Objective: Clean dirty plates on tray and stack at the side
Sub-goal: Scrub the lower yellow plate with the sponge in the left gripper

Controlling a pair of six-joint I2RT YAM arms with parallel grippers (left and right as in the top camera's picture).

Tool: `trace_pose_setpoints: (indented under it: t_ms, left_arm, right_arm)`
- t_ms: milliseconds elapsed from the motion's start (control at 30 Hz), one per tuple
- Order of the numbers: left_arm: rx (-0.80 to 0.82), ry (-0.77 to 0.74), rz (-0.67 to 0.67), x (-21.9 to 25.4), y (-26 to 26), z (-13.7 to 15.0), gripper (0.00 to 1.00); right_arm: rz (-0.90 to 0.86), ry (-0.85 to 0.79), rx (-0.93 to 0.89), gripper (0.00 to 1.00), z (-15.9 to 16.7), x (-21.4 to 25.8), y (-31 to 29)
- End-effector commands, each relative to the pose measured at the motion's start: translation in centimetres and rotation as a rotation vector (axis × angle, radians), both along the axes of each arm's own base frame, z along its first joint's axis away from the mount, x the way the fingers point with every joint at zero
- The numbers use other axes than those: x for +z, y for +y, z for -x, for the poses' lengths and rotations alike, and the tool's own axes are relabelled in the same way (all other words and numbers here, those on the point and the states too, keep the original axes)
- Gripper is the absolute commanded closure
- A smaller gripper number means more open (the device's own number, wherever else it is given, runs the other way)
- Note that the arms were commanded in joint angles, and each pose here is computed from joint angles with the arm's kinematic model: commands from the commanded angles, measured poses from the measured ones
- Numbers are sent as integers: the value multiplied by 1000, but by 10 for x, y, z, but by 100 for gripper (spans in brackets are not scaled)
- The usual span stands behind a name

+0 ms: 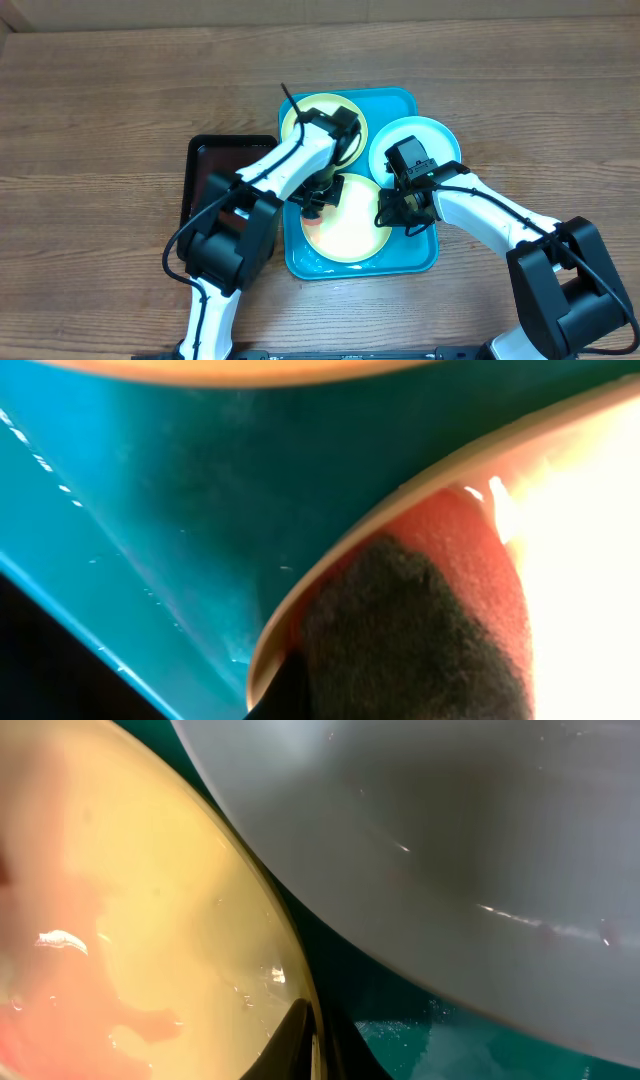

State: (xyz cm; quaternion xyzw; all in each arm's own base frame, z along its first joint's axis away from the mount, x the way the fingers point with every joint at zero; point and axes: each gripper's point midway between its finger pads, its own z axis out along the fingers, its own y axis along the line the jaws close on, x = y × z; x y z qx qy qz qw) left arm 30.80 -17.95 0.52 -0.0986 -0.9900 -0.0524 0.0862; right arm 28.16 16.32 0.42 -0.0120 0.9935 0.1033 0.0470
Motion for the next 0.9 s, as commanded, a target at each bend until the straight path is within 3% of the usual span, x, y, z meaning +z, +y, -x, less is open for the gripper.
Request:
trace_pose_setpoints:
  t_ms: [0,67,267,433,633,800,867]
  left_arm:
    - [15,144,143,-20,-7,19,96]
    - [-48,165,235,-19,-27,25,96]
    - [-236,220,322,-15,-58,51,96]
    - [-312,240,319,-14,-67,64,96]
    - [-109,194,162,-18,-38,49,96]
    - [120,32,-178,-16,32,16,96]
    - [160,-17,-252,-14,50,7,96]
  right_arm:
    - [89,17,-20,94,4,-13,-19]
    - [89,17,-20,94,4,-13,-19]
    - [89,16,-20,94,4,-13,-19]
    - [89,17,-20,94,4,-13,-19]
    - [89,18,-20,94,5,-13,-19]
    - [89,17,-19,94,5,-13,-19]
    - [89,17,-19,94,4,-13,-19]
